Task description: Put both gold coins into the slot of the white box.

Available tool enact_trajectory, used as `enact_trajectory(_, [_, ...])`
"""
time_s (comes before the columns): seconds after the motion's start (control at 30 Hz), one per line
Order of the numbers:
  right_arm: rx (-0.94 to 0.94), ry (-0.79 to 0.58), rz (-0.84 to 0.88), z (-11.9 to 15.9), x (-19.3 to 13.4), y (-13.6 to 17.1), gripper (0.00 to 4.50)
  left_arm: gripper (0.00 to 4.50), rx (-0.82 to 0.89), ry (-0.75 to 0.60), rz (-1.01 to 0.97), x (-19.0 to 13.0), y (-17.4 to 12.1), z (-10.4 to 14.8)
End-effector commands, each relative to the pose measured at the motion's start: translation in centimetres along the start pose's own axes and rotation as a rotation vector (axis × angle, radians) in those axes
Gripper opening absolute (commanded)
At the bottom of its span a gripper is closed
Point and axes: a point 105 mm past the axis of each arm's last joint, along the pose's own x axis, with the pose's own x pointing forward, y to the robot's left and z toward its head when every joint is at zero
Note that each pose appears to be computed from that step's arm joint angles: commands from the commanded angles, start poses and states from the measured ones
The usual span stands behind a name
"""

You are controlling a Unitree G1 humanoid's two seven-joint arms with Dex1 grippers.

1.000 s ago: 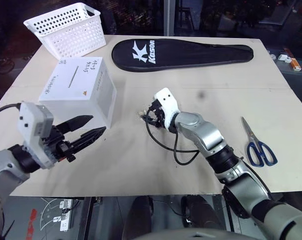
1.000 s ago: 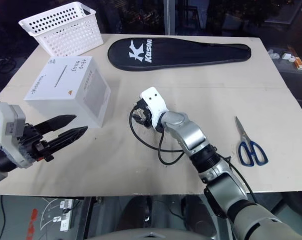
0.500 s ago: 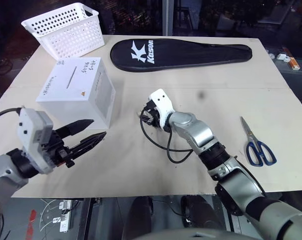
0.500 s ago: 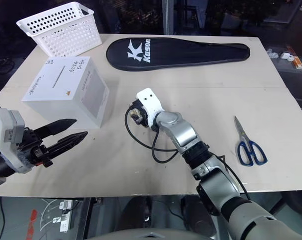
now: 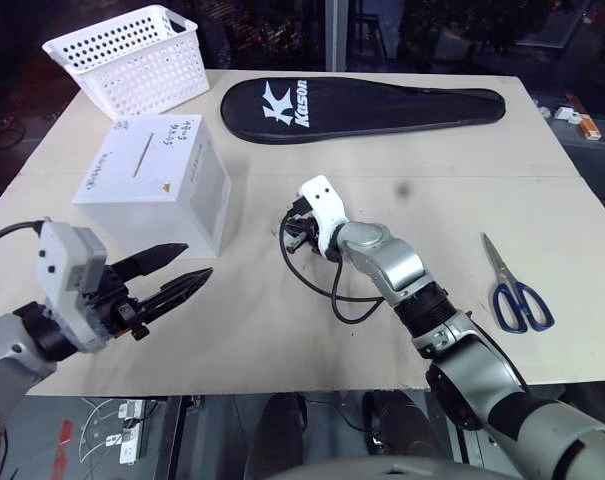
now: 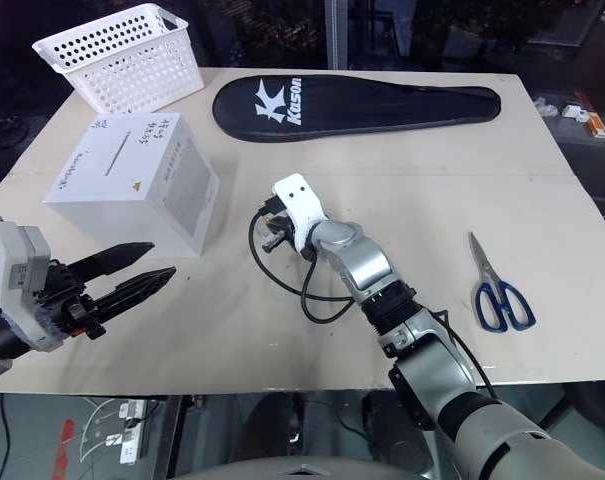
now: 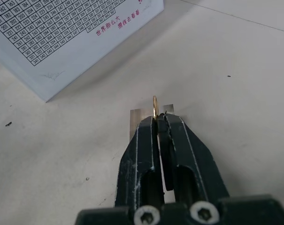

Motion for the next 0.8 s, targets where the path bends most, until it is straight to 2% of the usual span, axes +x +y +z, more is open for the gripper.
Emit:
enact_trajectory(0.03, [-0.015,-0.094,0.018,2.9,-0.8,0.1,0.05,2.74,-0.022,-0.023,-0.01,0.4,-0.3,0.7])
enact_trajectory(0.17, [0.032,-0.195,0.114,5.1,-2.7,0.6,0.05,2.74,-0.101,-0.049,-0.03,1.0,-0.1,1.5])
enact_trajectory(0.33, [0.091,-0.329,0.43,7.9,-8.6,2.8,0.05,2.74,-0.207,-0.122,-0.151,2.5,-0.1,3.8])
enact_trajectory(0.37, [0.089,-0.332,0.457,8.1,-9.4,2.9,0.0,2.2,-0.219,-0.13,-0.184,2.9,-0.3,4.3])
enact_trajectory(0.4, [0.087,-0.332,0.476,8.2,-10.1,2.9,0.0,1.9,-0.225,-0.135,-0.212,3.3,-0.6,4.6])
enact_trajectory(0.5, [0.074,-0.34,0.529,8.7,-12.0,3.1,0.0,0.51,-0.243,-0.158,-0.294,4.6,-1.5,5.8])
enact_trajectory(0.63, [0.056,-0.349,0.551,9.3,-13.2,3.3,0.0,0.51,-0.26,-0.18,-0.405,6.3,-2.9,7.0])
enact_trajectory(0.8, [0.044,-0.366,0.571,9.8,-14.2,3.8,0.0,0.51,-0.267,-0.181,-0.454,7.3,-3.2,7.5])
